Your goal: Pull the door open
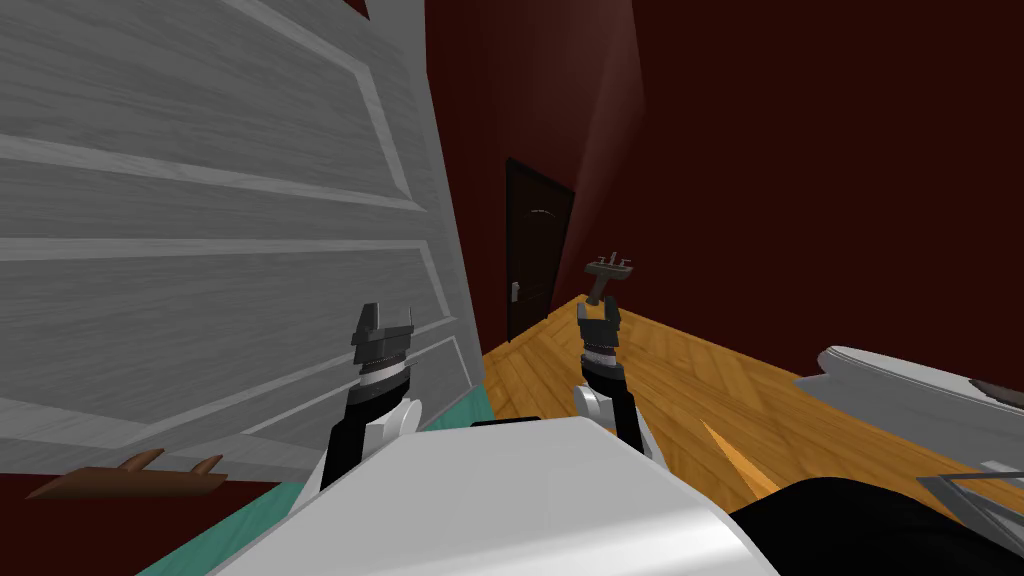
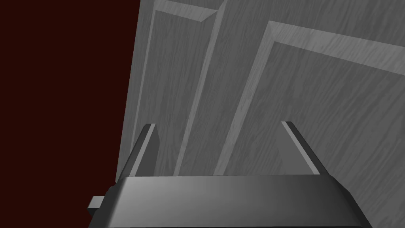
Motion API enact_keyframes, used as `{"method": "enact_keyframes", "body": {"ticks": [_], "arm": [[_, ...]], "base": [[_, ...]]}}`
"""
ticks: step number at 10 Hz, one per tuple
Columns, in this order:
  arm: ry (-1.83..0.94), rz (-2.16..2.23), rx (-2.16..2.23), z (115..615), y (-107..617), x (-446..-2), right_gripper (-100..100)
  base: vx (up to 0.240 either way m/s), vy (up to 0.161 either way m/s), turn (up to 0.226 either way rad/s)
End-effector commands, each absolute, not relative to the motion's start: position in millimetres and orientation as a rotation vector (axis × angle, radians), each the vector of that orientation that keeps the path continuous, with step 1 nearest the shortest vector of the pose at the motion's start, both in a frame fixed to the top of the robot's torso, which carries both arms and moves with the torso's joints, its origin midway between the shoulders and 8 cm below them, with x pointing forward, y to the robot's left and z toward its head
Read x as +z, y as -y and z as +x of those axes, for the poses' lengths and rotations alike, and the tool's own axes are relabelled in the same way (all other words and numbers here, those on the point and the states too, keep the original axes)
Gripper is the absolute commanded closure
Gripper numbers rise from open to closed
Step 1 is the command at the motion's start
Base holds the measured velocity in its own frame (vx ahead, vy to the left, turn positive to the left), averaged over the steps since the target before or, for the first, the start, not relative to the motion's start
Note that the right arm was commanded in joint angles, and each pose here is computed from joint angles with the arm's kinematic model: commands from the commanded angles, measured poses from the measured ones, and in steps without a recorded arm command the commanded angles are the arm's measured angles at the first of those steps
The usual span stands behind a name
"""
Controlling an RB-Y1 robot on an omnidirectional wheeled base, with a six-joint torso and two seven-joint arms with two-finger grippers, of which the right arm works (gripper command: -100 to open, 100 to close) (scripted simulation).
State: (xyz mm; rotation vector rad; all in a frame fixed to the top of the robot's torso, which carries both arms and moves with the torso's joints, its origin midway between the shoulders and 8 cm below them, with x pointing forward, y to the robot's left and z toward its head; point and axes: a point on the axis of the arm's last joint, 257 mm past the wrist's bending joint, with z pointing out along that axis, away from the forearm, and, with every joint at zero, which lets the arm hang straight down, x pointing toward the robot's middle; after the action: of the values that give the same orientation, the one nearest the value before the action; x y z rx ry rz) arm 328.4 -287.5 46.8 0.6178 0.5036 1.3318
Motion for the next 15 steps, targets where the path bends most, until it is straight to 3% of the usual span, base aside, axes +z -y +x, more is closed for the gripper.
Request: {"method": "enact_keyframes", "body": {"ticks": [1,15], "arm": [[-0.506,0.643,1.388,334,285,40,-100],[-0.511,0.955,1.871,382,264,-32,-100]], "base": [[0.06,-0.044,0.077],[0.092,-0.057,0.087]]}}
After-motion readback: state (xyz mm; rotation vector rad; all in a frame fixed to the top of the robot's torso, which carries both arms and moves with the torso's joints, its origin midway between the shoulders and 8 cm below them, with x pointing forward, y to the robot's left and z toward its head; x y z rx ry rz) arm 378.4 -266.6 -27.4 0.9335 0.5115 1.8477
